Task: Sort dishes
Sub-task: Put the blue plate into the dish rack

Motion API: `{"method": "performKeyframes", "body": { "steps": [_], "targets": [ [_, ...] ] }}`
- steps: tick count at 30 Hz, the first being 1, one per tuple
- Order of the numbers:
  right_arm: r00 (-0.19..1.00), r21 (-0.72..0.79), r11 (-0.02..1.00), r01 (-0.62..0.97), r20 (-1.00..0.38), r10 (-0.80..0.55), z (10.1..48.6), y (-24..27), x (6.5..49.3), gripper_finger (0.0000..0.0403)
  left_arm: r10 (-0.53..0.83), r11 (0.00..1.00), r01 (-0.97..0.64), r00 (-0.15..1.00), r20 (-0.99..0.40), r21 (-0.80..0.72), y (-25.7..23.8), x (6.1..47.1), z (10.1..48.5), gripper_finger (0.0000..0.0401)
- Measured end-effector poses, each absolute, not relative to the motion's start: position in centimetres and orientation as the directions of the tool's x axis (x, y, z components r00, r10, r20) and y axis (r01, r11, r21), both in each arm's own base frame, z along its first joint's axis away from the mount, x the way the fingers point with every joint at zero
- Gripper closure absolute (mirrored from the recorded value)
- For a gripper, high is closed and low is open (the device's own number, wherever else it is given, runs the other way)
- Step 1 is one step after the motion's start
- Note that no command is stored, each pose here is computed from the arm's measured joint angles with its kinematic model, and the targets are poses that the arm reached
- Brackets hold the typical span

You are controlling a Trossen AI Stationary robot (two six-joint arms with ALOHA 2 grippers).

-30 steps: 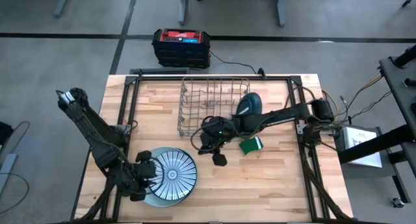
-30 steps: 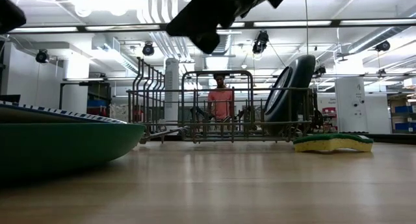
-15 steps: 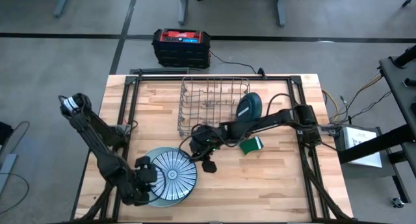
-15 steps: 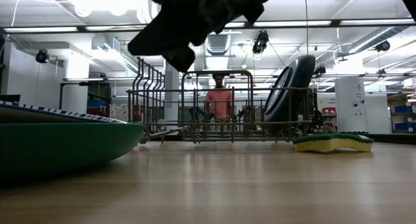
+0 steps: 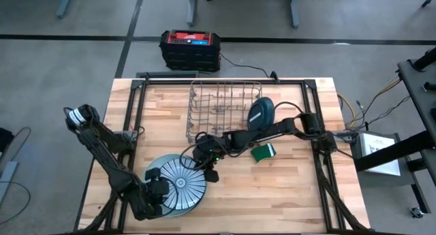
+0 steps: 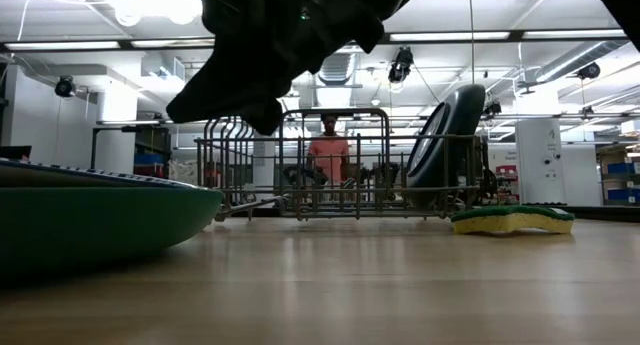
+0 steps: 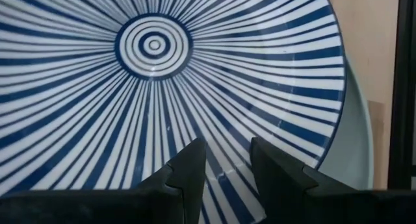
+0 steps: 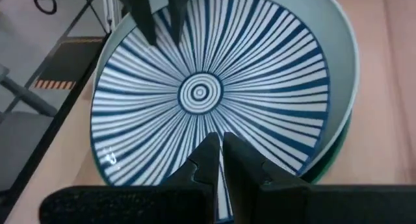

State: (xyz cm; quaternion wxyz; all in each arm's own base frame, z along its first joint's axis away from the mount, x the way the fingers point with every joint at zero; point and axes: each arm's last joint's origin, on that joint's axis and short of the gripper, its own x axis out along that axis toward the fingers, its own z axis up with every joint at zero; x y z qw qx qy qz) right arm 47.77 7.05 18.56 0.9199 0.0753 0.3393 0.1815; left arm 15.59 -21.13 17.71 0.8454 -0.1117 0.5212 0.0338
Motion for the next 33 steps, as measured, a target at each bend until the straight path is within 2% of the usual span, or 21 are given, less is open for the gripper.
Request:
{"method": "performKeyframes", "body": {
  "steps": [7, 12, 22, 33],
  "targets": [
    [0.719, 0.206, 0.955, -0.213, -0.629, 0.296, 18.3, 6.8, 47.8, 0.0386, -0.038, 0.975, -0.177, 0.463, -0.886, -0.134, -21.2, 15.7, 17.3, 0.0285],
    [0.718, 0.176, 0.97, -0.169, -0.652, 0.244, 18.1, 6.6, 47.7, 0.0355, -0.023, 0.976, -0.181, 0.473, -0.881, -0.123, -21.2, 15.7, 17.3, 0.0285],
    [0.715, 0.168, 0.971, -0.172, -0.656, 0.24, 18.0, 6.8, 47.6, 0.0275, -0.026, 0.973, -0.189, 0.468, -0.883, -0.129, -21.2, 15.6, 17.2, 0.0285],
    [0.666, 0.23, 0.962, -0.147, -0.696, 0.269, 17.7, 9.0, 46.9, 0.0252, -0.059, 0.967, -0.195, 0.453, -0.889, -0.164, -22.0, 14.5, 17.2, 0.0285]
  ]
}}
